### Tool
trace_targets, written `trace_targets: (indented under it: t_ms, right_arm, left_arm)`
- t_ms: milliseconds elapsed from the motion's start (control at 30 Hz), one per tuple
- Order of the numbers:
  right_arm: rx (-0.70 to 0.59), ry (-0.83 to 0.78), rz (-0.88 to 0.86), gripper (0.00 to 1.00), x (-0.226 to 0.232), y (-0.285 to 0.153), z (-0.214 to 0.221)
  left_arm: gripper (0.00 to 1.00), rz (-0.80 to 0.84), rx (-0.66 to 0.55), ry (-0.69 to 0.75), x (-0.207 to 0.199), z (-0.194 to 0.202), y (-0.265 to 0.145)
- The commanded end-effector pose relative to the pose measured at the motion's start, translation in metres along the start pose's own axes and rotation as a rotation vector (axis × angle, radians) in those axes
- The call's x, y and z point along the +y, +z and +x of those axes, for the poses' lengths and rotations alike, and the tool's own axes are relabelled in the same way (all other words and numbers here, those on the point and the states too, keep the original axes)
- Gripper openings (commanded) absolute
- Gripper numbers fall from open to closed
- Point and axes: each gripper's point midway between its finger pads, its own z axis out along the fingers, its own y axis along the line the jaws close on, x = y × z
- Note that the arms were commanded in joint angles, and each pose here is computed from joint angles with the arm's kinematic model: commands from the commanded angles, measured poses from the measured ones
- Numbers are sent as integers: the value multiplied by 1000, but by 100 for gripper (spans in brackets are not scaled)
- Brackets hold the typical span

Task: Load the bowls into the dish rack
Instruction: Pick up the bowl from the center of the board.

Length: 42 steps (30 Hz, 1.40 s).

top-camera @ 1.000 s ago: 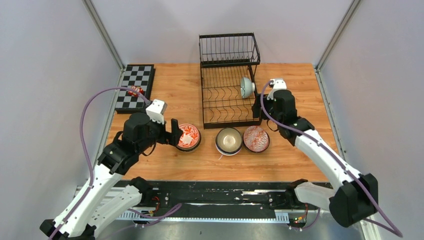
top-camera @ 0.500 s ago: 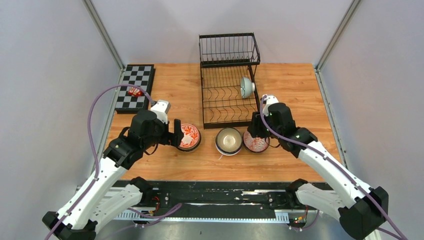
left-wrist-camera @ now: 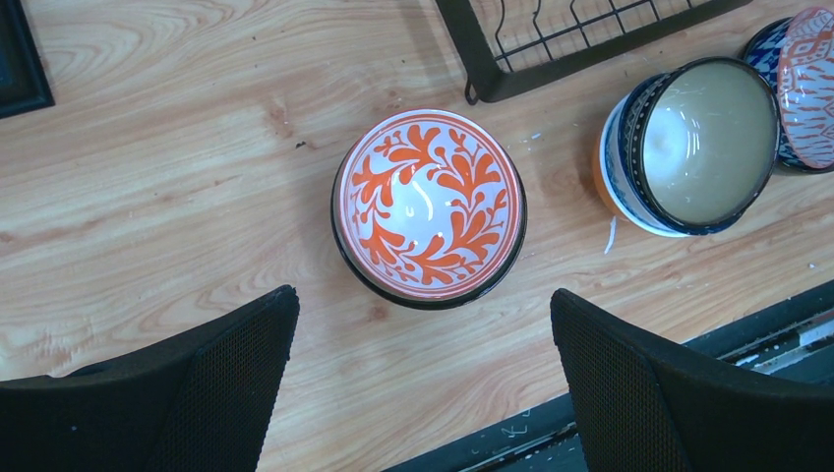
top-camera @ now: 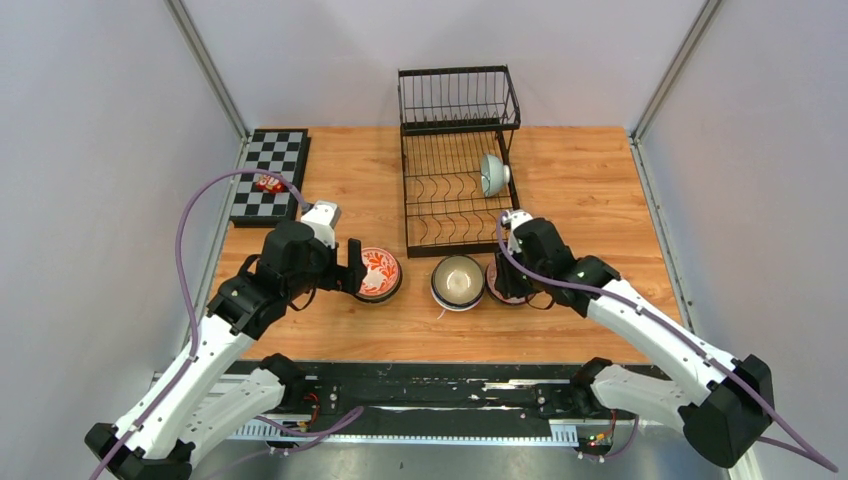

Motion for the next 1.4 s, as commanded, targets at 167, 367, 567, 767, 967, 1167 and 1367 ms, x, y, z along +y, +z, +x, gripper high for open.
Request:
trace_targets:
  t_ms: [167, 367, 567, 767, 967, 1167, 1367]
  right_arm:
    - [102, -90, 48, 35, 2, 16, 19]
    - [108, -98, 71, 35, 0, 30, 17]
    - [105, -94, 63, 35, 3, 39, 13]
    - [104, -90, 64, 34, 4, 48, 12]
    - [98, -87, 60, 21, 6, 54, 11]
    - [98, -90, 61, 3, 4, 52, 15]
    - [66, -95, 63, 3, 2, 42, 12]
  left_arm:
    - [100, -7, -3, 7, 3, 3, 3]
    - [100, -8, -12, 4, 3, 2, 2]
    - [100, -7, -8, 4, 3, 3, 2]
    - [100, -10, -8, 5, 3, 3, 2]
    - [100, -15, -8, 4, 4, 3, 2]
    - [100, -19, -9, 3, 5, 3, 2]
    - [100, -19, -4, 4, 5, 4, 3]
